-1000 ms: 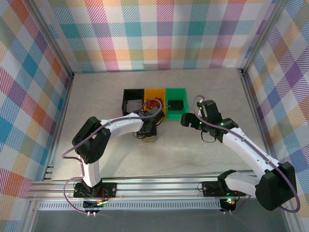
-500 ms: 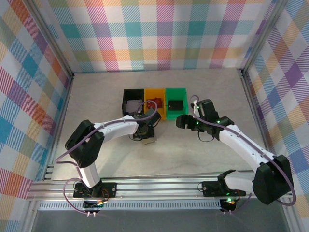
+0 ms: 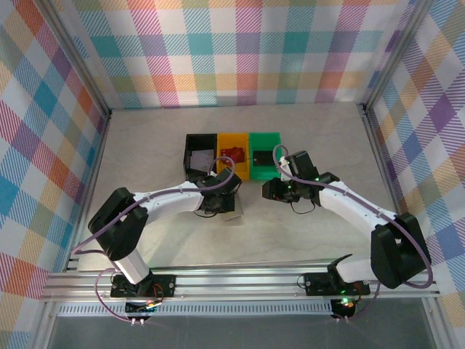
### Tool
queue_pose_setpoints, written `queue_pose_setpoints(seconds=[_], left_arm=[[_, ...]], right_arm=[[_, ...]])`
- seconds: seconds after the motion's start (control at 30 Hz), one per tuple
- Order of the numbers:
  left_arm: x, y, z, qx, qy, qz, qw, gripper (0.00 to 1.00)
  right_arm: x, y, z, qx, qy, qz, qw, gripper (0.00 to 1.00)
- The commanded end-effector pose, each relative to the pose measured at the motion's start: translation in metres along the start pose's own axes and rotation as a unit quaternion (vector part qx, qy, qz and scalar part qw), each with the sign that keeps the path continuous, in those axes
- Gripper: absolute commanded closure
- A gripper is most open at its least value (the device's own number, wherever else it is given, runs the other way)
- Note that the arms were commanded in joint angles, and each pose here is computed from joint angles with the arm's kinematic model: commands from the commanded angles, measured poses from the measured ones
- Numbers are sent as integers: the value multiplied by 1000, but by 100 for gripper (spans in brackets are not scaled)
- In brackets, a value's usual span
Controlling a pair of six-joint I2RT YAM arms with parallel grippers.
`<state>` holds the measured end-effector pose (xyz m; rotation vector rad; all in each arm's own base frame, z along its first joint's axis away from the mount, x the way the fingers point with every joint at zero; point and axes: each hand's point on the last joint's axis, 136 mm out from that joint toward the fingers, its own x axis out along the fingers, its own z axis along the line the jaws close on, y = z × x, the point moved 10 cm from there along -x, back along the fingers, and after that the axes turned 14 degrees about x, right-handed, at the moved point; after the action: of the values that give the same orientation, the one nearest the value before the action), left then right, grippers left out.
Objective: Take the credit cards out of the card holder
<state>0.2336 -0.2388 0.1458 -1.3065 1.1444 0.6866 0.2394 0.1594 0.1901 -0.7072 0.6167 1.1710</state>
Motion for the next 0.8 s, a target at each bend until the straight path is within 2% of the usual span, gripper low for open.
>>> queue_pose_setpoints(seconds=[0.0,0.23,0.77], left_arm=[[-14,-2,-11,10,47,-36,998,100],[-12,-1,-24,28,74,-39,996,100],[2,6,-47,56,97,-30,993,100]], right_arm=[[4,5,6,15,-19,19,1000,68],[19,21,12,36,-32,42,998,75],[61,33,9,109,-41,91,989,98]])
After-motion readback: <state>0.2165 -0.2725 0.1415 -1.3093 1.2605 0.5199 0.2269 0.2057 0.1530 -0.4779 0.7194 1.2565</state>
